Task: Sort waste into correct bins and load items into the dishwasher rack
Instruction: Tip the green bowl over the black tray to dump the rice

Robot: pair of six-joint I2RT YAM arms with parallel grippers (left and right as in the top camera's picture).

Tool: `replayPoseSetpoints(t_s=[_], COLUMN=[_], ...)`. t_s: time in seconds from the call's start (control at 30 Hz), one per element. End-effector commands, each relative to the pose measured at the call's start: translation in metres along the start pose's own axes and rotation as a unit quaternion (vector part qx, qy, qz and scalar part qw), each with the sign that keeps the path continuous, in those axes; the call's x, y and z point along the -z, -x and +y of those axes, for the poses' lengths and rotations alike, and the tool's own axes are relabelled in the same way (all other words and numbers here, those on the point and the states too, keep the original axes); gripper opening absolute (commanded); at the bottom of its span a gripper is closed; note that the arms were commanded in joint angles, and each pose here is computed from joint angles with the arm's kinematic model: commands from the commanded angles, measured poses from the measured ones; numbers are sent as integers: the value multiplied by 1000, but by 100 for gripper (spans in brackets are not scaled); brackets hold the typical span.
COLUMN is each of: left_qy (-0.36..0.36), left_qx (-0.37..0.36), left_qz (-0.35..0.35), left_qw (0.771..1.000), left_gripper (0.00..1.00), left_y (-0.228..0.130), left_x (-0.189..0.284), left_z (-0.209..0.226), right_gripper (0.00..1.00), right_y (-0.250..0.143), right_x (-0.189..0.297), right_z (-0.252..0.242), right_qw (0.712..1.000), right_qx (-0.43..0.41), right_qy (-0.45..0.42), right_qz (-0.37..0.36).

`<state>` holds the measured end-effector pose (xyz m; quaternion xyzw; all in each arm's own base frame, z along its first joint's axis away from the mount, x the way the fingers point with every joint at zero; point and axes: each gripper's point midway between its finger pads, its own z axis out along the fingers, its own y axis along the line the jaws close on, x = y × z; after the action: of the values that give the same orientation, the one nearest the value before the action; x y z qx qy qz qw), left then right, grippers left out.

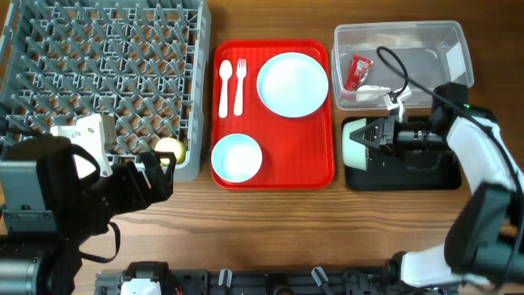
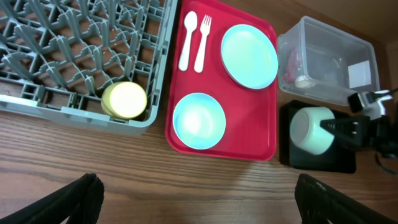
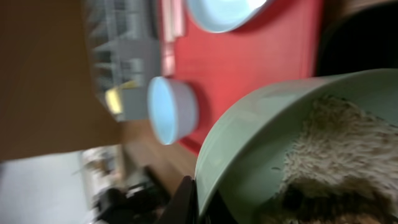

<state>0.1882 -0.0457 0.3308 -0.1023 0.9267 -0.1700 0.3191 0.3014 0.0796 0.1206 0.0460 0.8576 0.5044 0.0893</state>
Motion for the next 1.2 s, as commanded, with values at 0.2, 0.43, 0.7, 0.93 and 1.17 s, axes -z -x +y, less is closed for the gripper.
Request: replayPoseSetpoints(t_s=[0.2,0.43,0.7,0.93,1.17], left_qy=[-7,-7,-7,-7,-7], left_qx=[0,0,0,0,0], left_qz=[-1,-1,-1,-1,-1], left_qw=[1000,1000,1000,1000,1000], left_gripper=[100,100,100,100,100], left_y=[1,1,1,1,1], left_x=[2,2,2,2,2], left_z=[-3,-3,-3,-3,-3], right_gripper=[4,4,4,4,4], right_y=[18,8,19,26,26], right_x=[21,36,47,56,62], right_z=[4,-4,-2,13,3], right_qw=[991,992,987,976,984], right_qx=[9,-1,-20,-73,-62], right_qy=[118,106,127,174,122], right_qz=[-59,-68,-97,-111,-118])
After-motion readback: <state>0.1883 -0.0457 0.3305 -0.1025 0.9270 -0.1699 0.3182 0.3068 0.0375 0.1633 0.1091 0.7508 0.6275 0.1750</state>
